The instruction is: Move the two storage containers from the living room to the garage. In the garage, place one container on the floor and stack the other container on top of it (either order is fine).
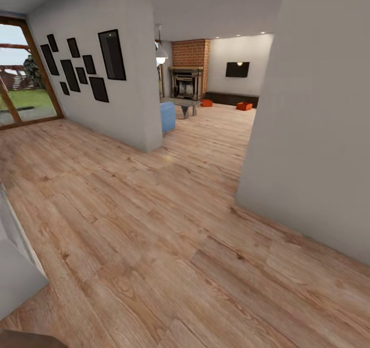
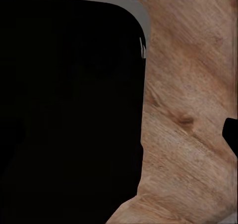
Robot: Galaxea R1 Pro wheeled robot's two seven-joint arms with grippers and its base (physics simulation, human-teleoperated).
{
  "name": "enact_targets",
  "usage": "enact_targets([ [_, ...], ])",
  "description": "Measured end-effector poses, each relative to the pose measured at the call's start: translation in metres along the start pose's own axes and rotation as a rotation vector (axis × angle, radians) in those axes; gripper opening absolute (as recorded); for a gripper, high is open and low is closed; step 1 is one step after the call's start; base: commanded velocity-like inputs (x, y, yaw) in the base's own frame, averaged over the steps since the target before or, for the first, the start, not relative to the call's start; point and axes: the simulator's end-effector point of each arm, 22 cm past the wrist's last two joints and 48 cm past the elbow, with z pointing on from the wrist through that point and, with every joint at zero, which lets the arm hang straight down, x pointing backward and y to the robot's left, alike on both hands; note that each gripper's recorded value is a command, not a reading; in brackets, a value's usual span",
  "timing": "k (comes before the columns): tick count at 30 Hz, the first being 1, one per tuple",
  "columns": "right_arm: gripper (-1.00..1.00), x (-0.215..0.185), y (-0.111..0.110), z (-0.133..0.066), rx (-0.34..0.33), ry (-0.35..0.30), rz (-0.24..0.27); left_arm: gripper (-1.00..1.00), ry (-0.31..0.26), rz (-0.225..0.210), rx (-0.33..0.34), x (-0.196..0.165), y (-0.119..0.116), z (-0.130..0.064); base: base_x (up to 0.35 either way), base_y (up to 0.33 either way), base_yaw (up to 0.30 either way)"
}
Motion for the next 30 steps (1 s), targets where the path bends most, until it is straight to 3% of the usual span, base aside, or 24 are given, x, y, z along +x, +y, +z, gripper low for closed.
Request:
enact_targets([
  [12, 1.0, 0.0012, -0.0006, 0.0001, 0.001, 0.003, 0.001, 1.0, 0.003, 0.001, 0.0, 0.0014, 0.0001, 0.0004, 0.341, -0.019, 0.227],
  [30, 1.0, 0.0013, -0.0009, 0.0001, 0.001, 0.003, 0.001, 1.0, 0.004, 0.004, 0.001, 0.0017, -0.0008, 0.0004, 0.346, 0.0, 0.018],
])
